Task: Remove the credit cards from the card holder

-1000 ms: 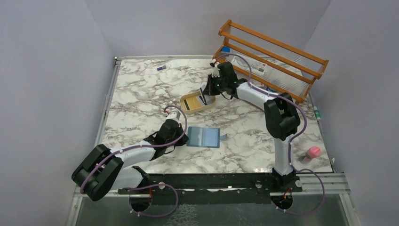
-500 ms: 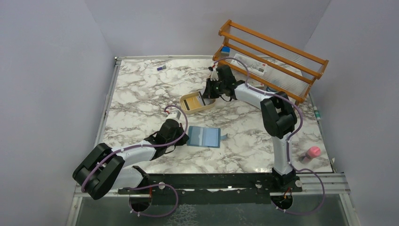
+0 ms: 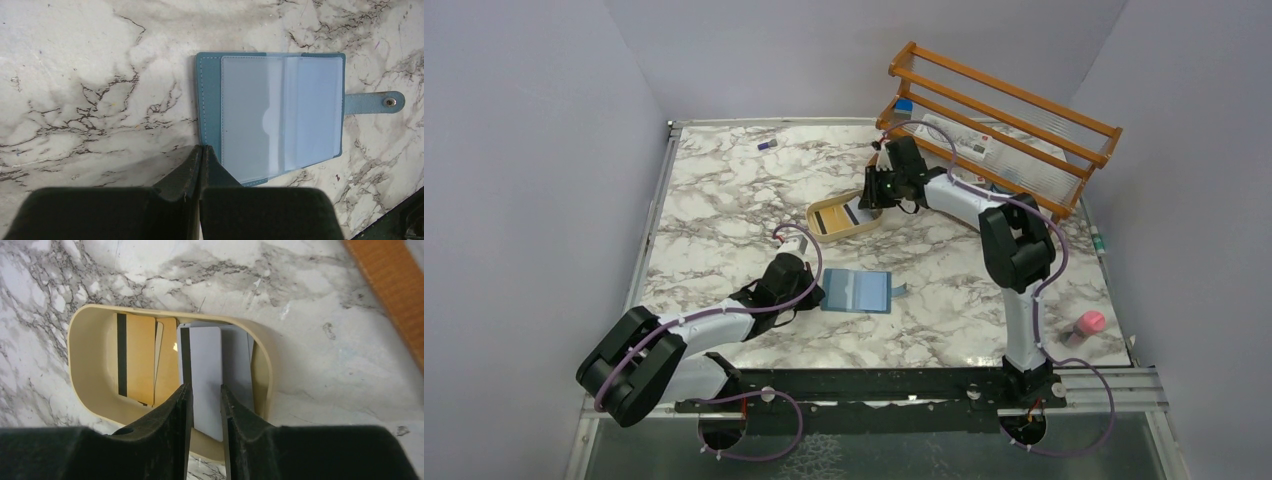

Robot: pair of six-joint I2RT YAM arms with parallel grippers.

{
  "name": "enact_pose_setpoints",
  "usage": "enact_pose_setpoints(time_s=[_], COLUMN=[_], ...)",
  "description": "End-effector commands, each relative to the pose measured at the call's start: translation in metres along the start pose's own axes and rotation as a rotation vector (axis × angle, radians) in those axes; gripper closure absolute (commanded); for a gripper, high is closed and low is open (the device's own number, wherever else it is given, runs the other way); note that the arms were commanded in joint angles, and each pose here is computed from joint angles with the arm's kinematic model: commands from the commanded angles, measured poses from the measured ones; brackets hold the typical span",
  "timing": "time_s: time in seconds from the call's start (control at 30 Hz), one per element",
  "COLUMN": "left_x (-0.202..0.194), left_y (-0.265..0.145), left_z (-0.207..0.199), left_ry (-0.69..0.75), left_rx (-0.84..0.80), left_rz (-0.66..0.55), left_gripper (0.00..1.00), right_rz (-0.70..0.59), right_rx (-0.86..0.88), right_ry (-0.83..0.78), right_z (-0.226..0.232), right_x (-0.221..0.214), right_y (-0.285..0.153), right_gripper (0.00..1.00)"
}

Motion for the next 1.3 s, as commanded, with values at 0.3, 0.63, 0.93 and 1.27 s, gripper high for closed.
enact_pose_setpoints(time_s=[0.3, 0.63, 0.93, 1.27], left_x=[0.004, 0.03, 0.072, 0.128], left_y=[-0.003, -0.01, 0.004, -0.011], left_z=[-0.001, -0.012, -0.027, -0.021], left_ry=[0.021, 0.076, 0.146, 0.142], left_rx=[0.018, 0.039, 0.041, 0.081], left_rz=[0.005, -0.084, -0.125, -0.248], left_gripper=[1.0, 0.91, 0.42, 0.01], right_rz=[-0.258, -0.405, -0.452, -0.45], right_rx=[-0.007, 0.171, 0.107, 0.07], right_ry=[-0.142, -0.208, -0.101, -0.01], right_z=[0.039, 0.06, 0.043, 0.025], right_x=[0.067, 0.02, -0.057, -0.123], right_y=[-0.087, -0.167, -0.208, -0.229], right_gripper=[0.53, 0.0, 0.0, 0.0])
Point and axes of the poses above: each gripper's point midway between its finger pads, its own y axis out along the fingers, its own z axis along the line the jaws close on, x = y × z, the point moved 10 cm from there along -y, back along the fingers, and after that the axes turned 2 degrees about y, right-handed, at the moved point
